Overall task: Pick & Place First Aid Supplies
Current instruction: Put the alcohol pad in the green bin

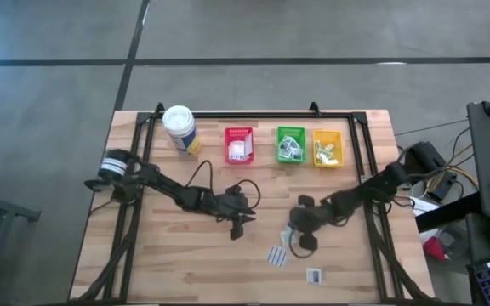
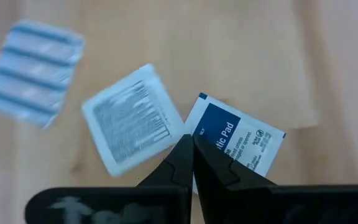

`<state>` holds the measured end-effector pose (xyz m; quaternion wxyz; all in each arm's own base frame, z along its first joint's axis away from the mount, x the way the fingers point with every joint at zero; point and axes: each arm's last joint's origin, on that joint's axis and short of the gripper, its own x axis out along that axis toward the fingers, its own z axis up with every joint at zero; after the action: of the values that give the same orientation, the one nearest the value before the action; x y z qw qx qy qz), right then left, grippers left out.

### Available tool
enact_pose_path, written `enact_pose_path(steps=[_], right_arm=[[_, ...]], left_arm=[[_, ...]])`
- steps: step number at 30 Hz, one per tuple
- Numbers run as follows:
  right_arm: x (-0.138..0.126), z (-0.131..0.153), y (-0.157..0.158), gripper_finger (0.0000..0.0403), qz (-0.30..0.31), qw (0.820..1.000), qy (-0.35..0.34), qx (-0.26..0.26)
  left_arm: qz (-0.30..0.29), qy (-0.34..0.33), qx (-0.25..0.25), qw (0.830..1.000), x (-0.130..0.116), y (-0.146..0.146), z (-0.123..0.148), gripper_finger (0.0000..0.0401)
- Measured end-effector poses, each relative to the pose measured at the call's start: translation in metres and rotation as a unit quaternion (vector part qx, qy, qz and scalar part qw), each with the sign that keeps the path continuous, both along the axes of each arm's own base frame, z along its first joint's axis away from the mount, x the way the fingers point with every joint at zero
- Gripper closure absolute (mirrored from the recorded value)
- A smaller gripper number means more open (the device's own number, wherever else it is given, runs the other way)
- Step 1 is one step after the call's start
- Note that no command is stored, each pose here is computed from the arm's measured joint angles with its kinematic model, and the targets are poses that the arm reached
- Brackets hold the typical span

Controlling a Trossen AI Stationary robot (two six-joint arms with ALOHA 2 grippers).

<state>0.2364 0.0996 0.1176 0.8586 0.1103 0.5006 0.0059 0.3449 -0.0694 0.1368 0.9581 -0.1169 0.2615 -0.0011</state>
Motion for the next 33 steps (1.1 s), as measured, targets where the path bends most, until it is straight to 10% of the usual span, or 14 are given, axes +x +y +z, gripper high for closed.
enact_pose_path(steps=[33], right_arm=[[0.033,-0.01,-0.057,0.0394,-0.186,0.981,-0.046,0.042]], left_arm=[[0.037,-0.056,0.034,0.997,0.054,0.012,-0.021,0.0307]])
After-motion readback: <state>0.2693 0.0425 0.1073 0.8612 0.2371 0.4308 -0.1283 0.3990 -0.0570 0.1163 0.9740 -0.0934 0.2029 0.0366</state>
